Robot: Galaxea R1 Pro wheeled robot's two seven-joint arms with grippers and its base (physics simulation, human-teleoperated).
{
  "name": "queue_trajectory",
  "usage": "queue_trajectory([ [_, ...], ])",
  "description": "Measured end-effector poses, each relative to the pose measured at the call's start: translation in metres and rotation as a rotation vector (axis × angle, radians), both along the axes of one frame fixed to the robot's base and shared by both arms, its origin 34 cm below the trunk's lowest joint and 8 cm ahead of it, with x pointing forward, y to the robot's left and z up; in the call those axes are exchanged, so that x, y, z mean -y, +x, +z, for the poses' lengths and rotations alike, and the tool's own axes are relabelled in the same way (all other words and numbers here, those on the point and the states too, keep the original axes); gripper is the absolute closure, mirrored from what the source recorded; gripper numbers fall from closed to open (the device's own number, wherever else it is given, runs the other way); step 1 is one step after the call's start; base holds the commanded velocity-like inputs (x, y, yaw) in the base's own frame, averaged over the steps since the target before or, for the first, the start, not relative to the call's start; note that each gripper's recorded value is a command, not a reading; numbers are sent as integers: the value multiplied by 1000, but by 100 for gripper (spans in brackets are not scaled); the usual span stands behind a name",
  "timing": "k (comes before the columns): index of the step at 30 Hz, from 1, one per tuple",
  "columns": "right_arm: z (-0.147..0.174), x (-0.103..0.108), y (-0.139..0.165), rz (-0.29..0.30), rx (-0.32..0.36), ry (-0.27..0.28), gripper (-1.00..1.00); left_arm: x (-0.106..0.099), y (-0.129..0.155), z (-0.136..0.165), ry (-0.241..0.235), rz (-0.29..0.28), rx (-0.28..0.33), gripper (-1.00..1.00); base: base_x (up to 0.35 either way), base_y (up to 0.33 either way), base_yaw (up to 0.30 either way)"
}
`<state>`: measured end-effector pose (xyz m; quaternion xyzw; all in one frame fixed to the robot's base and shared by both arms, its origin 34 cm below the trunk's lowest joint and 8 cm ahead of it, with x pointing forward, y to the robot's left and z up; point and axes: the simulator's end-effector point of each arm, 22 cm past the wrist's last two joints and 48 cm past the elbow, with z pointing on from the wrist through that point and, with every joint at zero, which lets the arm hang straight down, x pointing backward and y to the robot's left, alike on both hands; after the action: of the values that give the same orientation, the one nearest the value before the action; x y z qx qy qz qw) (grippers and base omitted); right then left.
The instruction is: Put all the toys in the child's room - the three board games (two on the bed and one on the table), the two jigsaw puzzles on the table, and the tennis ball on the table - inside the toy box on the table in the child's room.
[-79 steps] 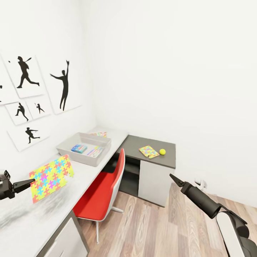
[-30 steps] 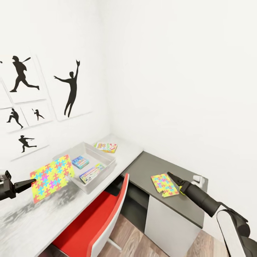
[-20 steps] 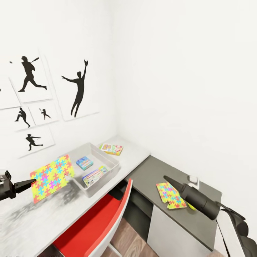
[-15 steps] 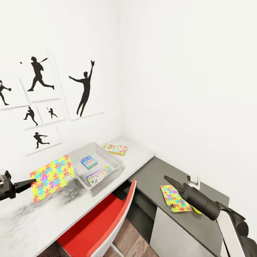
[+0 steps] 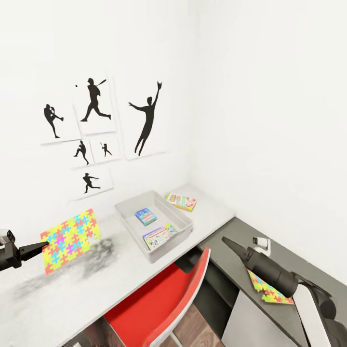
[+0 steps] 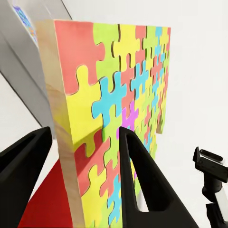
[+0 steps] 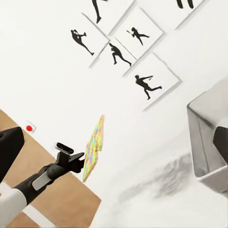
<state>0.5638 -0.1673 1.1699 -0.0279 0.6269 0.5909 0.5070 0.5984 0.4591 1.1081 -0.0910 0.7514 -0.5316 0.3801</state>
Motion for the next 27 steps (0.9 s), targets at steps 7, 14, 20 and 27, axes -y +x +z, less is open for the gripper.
queue_trajectory([
  [7, 0, 0, 0, 0, 0, -2, -100, 0, 0, 0, 0, 0, -1, 100, 87, 37, 292],
  [14, 0, 0, 0, 0, 0, -2, -100, 0, 0, 0, 0, -1, 0, 100, 235, 2, 292],
  [20, 0, 0, -1, 2, 2, -2, -100, 0, 0, 0, -1, 0, 0, 100, 257, -115, 291],
  [27, 1, 3, 0, -5, 5, 1, -100, 1, 0, 0, -1, -1, 0, 100, 235, -152, 131],
])
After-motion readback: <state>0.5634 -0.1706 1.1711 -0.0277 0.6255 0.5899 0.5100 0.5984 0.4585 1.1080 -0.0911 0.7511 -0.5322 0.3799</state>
